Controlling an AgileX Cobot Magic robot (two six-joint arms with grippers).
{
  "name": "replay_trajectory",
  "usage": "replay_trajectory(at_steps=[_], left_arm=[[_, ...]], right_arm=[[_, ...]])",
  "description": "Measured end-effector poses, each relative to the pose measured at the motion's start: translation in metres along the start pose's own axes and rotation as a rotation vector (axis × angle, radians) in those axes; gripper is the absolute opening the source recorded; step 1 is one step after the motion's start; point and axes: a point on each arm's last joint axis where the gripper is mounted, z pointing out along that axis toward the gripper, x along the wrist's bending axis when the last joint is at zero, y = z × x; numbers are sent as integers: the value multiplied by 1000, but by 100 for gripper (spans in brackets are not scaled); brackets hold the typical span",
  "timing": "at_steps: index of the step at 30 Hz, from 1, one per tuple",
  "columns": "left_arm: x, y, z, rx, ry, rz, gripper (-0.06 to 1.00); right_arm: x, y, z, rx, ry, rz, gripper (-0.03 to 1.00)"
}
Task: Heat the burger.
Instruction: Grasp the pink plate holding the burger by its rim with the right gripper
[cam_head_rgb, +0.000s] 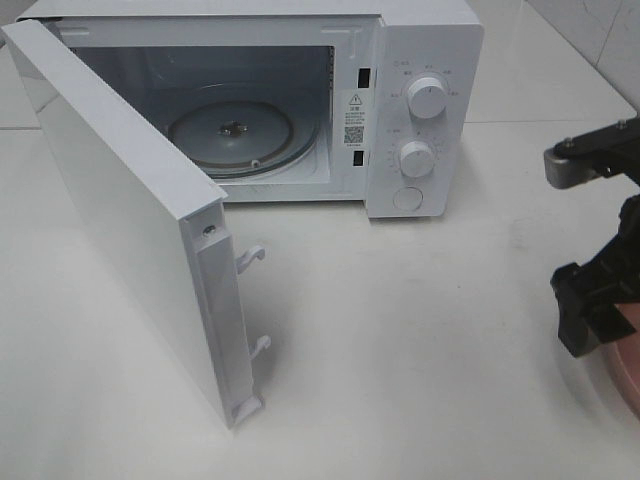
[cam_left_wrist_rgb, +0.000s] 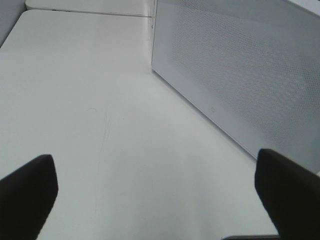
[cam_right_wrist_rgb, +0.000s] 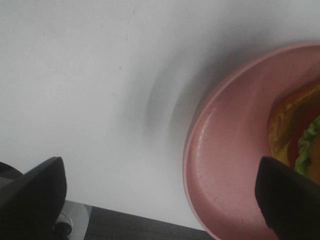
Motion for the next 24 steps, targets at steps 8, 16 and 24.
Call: replay_trajectory(at_steps=[8, 16, 24], left_arm=[[0, 0, 0, 0, 0, 0, 99], [0, 0, 0, 0, 0, 0, 99], [0, 0, 0, 0, 0, 0, 99]], right_arm=[[-3, -15, 21, 31, 0, 11, 99], [-17, -19, 35, 13, -1, 80, 98], [-23, -12, 61, 53, 4, 115, 96]])
